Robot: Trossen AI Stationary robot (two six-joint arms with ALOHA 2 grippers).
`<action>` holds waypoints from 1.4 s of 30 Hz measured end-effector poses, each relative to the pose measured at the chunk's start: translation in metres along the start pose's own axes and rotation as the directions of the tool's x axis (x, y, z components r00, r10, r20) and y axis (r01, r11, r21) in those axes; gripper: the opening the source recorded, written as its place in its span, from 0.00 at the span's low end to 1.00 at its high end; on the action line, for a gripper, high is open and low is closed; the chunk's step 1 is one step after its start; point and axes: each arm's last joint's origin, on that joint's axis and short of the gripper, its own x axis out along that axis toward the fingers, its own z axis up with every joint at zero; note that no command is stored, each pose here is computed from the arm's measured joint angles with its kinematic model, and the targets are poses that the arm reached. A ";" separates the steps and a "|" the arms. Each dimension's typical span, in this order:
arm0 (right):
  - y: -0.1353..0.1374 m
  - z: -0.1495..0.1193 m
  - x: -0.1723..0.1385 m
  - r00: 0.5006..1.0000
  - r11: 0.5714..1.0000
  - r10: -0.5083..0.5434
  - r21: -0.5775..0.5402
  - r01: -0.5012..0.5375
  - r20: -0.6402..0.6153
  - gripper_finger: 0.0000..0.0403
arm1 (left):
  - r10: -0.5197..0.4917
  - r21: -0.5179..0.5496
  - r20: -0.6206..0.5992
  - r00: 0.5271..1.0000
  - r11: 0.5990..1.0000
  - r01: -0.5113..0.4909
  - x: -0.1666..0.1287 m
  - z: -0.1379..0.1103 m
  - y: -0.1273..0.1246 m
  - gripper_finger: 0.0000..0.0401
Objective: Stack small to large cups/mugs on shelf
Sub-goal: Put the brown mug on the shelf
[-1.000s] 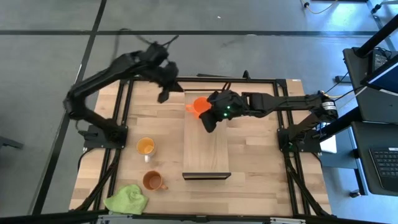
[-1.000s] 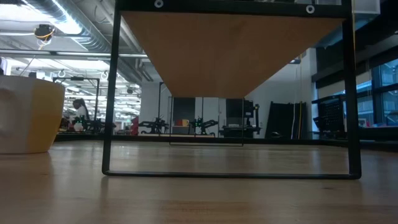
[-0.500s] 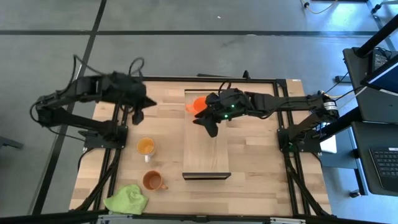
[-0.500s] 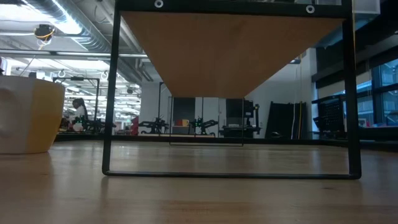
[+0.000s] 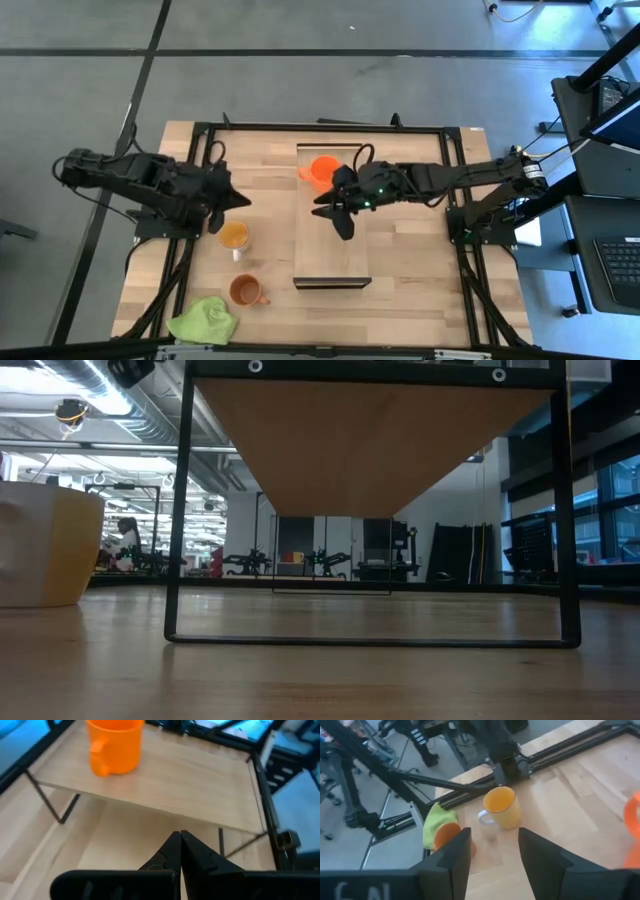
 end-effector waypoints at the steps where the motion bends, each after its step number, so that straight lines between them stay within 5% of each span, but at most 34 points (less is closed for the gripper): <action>1: 0.001 -0.002 0.000 1.000 1.000 -0.006 0.004 0.006 -0.006 0.41 | -0.007 0.019 -0.011 1.000 1.000 0.008 -0.001 -0.002 -0.001 0.00; 9: 0.026 -0.029 -0.004 0.990 0.999 -0.019 -0.031 0.015 -0.141 0.41 | -0.068 0.067 -0.115 0.991 0.995 0.076 -0.004 -0.015 -0.011 0.00; 18: 0.047 -0.065 -0.023 0.934 0.990 -0.086 -0.136 0.041 -0.347 0.41 | 0.002 0.201 -0.097 0.995 0.980 0.017 -0.006 -0.017 -0.009 0.00; 26: 0.060 -0.078 -0.033 0.933 0.963 -0.209 -0.226 0.145 -0.293 0.41 | 0.003 0.146 -0.087 0.996 0.989 0.010 -0.006 -0.016 -0.010 0.00; 34: 0.074 -0.083 -0.032 0.951 0.963 -0.238 -0.175 0.205 -0.198 0.41 | -0.014 0.091 -0.112 0.994 0.996 0.025 -0.001 -0.017 -0.014 0.00; 42: 0.108 -0.103 -0.045 0.970 0.991 -0.084 0.081 0.105 -0.227 0.41 | -0.299 -0.079 -0.248 0.922 0.954 0.288 0.005 -0.029 -0.057 0.00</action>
